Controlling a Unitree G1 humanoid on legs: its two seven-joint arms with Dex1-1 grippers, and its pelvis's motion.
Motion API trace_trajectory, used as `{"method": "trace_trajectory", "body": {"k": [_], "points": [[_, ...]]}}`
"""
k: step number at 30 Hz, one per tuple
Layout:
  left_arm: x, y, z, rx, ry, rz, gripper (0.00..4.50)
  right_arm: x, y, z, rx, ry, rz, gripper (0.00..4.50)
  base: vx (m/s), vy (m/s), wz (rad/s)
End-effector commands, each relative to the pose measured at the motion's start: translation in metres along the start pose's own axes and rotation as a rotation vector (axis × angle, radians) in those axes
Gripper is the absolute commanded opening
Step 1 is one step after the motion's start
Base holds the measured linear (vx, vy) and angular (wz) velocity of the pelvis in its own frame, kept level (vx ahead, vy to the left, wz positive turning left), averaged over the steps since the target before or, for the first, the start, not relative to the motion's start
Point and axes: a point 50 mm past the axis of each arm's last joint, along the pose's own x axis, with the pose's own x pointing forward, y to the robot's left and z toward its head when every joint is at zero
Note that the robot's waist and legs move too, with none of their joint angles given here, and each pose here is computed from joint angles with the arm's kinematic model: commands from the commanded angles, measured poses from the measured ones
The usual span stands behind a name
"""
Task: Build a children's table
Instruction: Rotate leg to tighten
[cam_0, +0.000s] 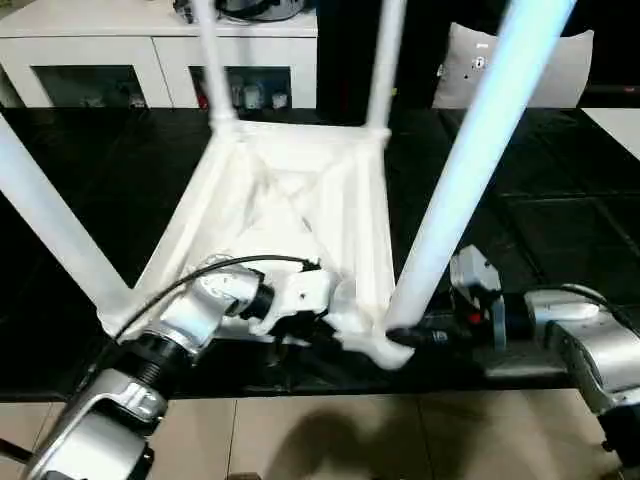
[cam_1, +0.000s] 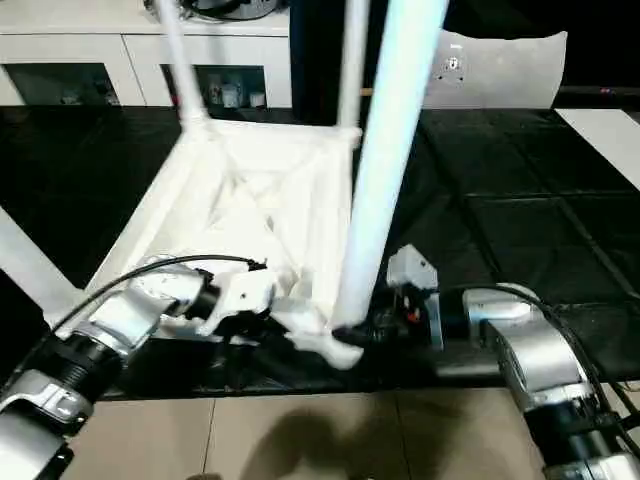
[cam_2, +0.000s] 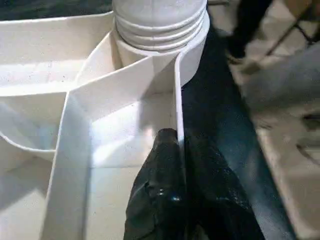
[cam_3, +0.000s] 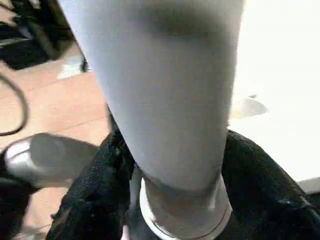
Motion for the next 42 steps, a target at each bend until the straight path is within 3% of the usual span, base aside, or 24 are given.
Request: {"method": "trace_trajectory", "body": {"k": [1,4,10,14,16,18,20,25,27,31,32,37,42], "points": [[0.003,-0.004,0.012,0.076,-0.009,-0.117,0.0,0.0,0.005,0.002,0.004,0.002,0.055,2.37,0.0,0.0,0.0],[0.002,-0.005,0.011,0.087,0.0,-0.133,0.0,0.001,0.006,0.001,0.017,0.001,0.072,2.1,0.0,0.0,0.0],[0.001,-0.004,0.01,0.082,0.0,-0.138,0.0,0.003,0.011,-0.001,0.05,-0.011,0.11,1.98,0.0,0.0,0.0],[0.004,0.003,0.012,-0.018,-0.037,-0.051,0.0,0.007,0.012,0.002,0.083,-0.071,0.084,1.98,0.0,0.0,0.0],[0.007,0.006,0.013,-0.078,-0.051,0.006,0.0,0.012,0.007,0.003,0.109,-0.093,-0.009,1.98,0.0,0.0,0.0],[0.013,0.013,0.015,-0.157,-0.068,0.119,0.0,0.023,-0.01,0.003,0.127,-0.102,-0.234,1.98,0.0,0.0,0.0],[0.017,0.016,0.017,-0.197,-0.074,0.177,0.0,0.029,-0.018,0.003,0.175,-0.112,-0.341,1.98,0.0,0.0,0.0],[0.029,0.019,0.025,-0.299,-0.134,0.281,0.0,0.041,-0.028,0.006,0.223,-0.132,-0.505,1.97,0.0,0.0,0.0],[0.038,0.024,0.03,-0.339,-0.145,0.377,0.0,0.049,-0.036,0.006,0.247,-0.131,-0.648,1.96,0.0,0.0,0.0],[0.048,0.03,0.038,-0.352,-0.122,0.506,0.0,0.064,-0.039,0.009,0.168,-0.14,-0.75,1.96,0.0,0.0,0.0],[0.048,0.03,0.038,-0.352,-0.122,0.506,0.0,0.064,-0.039,0.009,0.169,-0.142,-0.749,2.5,0.0,0.0,0.0],[0.044,0.03,0.039,-0.354,-0.131,0.507,0.0,0.062,-0.034,0.013,0.22,-0.212,-0.67,2.91,0.0,0.0,0.0],[0.034,0.027,0.033,-0.236,-0.115,0.459,0.0,0.043,-0.03,0.014,0.107,-0.189,-0.54,3.47,0.0,0.0,0.0]]}}
